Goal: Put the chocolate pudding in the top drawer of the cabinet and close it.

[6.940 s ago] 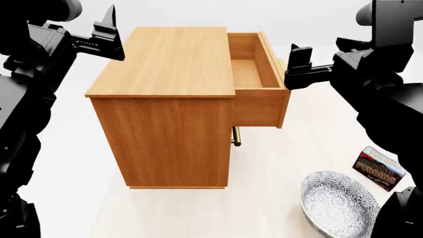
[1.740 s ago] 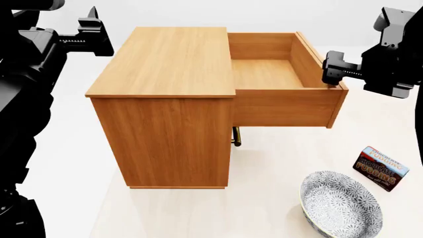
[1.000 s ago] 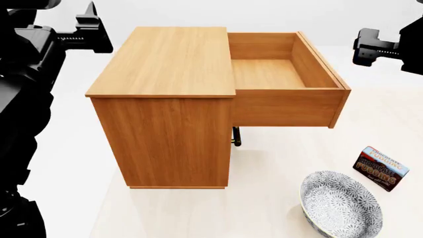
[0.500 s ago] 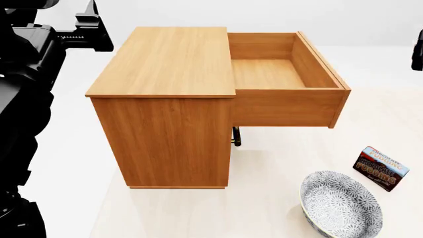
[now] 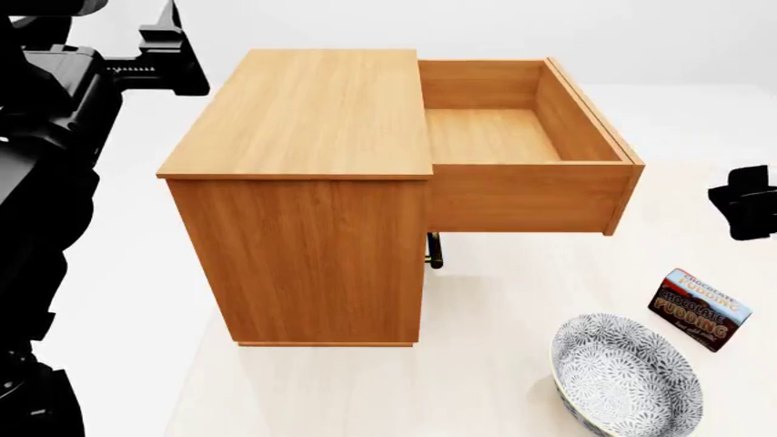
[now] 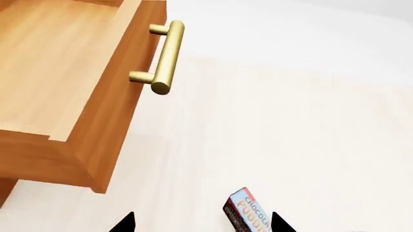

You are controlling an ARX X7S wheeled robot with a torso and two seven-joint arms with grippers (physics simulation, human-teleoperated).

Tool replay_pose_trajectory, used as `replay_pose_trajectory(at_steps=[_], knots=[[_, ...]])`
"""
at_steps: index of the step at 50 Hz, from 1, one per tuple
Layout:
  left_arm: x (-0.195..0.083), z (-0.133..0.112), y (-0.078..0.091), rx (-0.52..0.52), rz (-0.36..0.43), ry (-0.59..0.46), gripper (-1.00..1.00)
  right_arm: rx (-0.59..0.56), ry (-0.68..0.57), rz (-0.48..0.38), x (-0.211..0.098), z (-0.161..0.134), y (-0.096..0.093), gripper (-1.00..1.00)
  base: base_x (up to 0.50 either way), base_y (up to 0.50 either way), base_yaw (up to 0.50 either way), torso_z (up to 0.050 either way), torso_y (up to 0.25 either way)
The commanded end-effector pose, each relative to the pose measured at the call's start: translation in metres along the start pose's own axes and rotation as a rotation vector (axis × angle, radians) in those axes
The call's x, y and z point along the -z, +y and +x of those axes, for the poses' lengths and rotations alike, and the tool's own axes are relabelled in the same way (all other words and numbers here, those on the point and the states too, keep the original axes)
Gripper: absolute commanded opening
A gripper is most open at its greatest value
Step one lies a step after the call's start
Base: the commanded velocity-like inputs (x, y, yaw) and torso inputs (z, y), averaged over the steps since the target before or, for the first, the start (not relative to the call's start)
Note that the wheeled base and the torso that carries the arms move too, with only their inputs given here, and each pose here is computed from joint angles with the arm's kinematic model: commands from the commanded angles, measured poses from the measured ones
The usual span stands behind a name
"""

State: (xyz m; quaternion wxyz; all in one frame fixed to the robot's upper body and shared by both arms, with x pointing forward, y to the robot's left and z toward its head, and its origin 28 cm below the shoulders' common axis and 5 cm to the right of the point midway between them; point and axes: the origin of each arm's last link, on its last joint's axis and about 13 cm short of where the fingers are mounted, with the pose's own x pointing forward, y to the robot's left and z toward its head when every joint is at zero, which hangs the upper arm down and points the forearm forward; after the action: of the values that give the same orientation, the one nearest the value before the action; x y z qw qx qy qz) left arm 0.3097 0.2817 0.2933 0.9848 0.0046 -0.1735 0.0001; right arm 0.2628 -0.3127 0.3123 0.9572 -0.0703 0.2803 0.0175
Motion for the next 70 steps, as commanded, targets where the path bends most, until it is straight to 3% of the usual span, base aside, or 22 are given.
replay_pose_trajectory(at_steps=[1,27,51,70], knots=[[0.000,0.000,0.000,0.010,-0.003,0.003,1.00,-0.045,0.056,-0.073,0.018,0.004,0.003,1.00,0.00,0.00,0.00,0.000,0.000],[0.000,0.000,0.000,0.006,0.003,0.004,1.00,0.065,0.113,-0.106,0.035,-0.008,-0.012,1.00,0.00,0.00,0.00,0.000,-0.047],[0.000,0.000,0.000,-0.003,0.002,0.005,1.00,0.145,0.037,-0.150,0.015,-0.002,-0.015,1.00,0.00,0.00,0.00,0.000,-0.077],[0.000,0.000,0.000,-0.021,0.014,-0.012,1.00,0.113,0.054,-0.185,0.001,0.017,-0.013,1.00,0.00,0.00,0.00,0.000,-0.076]])
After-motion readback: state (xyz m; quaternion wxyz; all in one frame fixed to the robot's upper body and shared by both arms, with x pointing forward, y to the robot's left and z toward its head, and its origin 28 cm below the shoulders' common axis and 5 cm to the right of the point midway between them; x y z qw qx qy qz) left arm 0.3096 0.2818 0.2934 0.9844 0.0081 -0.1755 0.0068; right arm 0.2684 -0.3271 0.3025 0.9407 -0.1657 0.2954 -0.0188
